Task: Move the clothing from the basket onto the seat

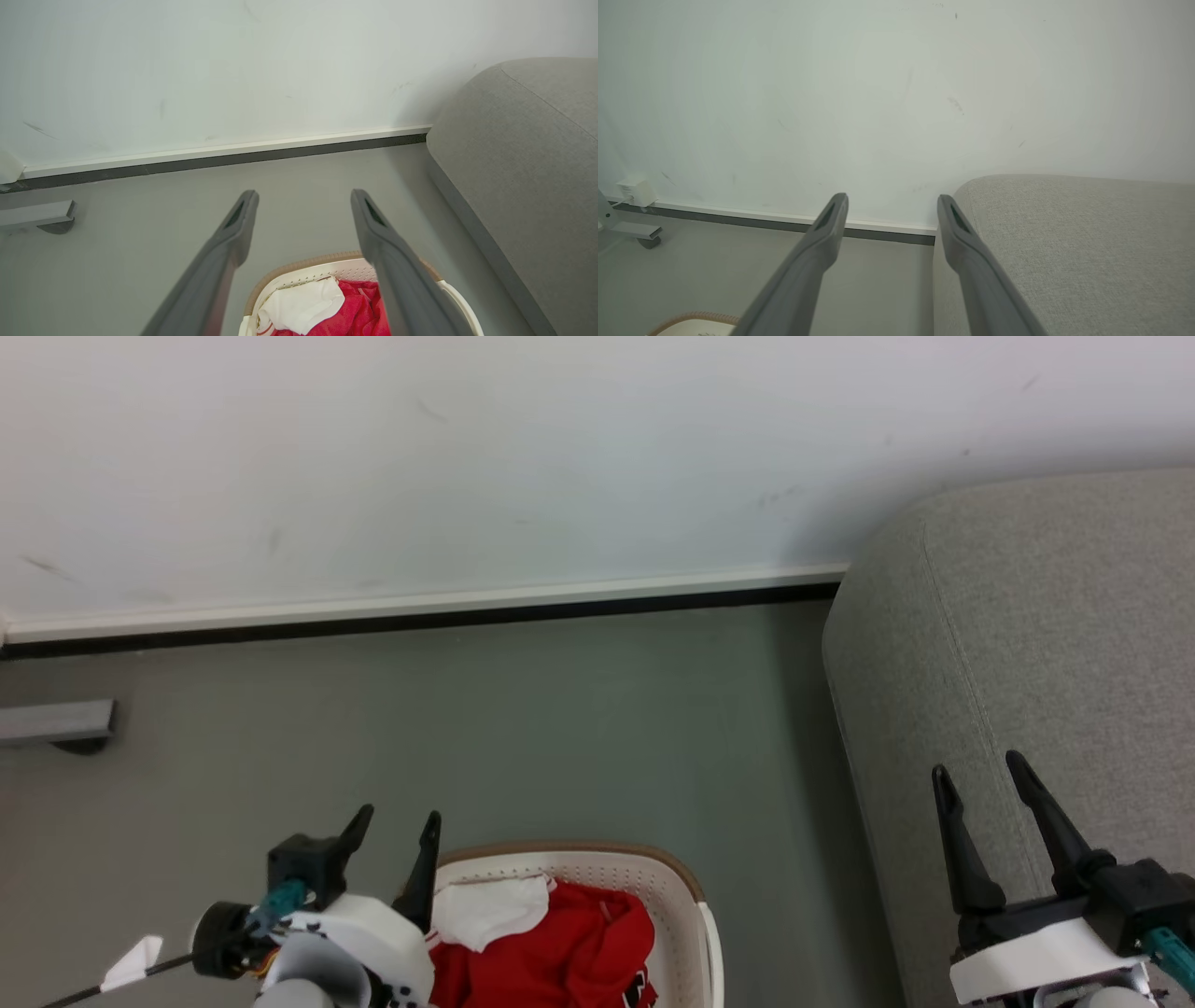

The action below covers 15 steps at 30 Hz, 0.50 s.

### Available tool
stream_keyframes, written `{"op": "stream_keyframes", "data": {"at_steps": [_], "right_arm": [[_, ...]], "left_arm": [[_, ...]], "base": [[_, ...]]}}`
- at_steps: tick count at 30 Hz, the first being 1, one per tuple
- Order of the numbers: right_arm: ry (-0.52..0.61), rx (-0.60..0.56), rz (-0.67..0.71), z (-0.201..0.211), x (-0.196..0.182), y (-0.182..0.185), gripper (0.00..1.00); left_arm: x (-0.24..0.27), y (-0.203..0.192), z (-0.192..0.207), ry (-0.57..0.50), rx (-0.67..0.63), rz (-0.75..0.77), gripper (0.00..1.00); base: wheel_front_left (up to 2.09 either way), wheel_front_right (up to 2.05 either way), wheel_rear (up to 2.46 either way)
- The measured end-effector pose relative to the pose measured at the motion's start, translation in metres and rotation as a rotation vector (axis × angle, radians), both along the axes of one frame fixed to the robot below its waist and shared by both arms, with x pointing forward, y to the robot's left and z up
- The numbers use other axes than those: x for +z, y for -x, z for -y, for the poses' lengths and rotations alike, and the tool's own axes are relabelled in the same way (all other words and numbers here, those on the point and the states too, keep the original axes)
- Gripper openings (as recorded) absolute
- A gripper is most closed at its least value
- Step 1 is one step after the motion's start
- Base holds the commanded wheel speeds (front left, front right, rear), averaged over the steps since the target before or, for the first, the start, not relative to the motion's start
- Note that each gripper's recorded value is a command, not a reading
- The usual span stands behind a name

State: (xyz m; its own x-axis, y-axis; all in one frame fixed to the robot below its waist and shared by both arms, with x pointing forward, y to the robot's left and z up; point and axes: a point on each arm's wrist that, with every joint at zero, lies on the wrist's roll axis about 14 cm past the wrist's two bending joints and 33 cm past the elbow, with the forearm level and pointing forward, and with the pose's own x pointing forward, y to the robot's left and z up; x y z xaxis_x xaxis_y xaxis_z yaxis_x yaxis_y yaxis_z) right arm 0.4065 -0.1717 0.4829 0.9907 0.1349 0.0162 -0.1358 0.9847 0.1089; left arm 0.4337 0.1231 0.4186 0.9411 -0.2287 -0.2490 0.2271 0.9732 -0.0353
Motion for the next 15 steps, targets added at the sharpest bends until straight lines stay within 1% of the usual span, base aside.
{"op": "stream_keyframes", "data": {"at_steps": [5,10,15], "right_arm": [[-0.001,-0.012,0.009,0.004,-0.001,-0.018,1.00],[0.001,-0.031,-0.002,0.011,-0.008,-0.031,1.00],[-0.002,-0.040,-0.005,0.014,-0.014,-0.046,1.00]], "left_arm": [[-0.042,-0.007,0.023,-0.049,-0.075,-0.163,1.00],[-0.092,0.001,0.041,-0.082,-0.144,-0.348,1.00],[-0.134,0.007,0.058,-0.098,-0.194,-0.476,1.00]], "base": [[0.00,0.00,0.00],[0.00,0.00,0.00],[0.00,0.00,0.00]]}}
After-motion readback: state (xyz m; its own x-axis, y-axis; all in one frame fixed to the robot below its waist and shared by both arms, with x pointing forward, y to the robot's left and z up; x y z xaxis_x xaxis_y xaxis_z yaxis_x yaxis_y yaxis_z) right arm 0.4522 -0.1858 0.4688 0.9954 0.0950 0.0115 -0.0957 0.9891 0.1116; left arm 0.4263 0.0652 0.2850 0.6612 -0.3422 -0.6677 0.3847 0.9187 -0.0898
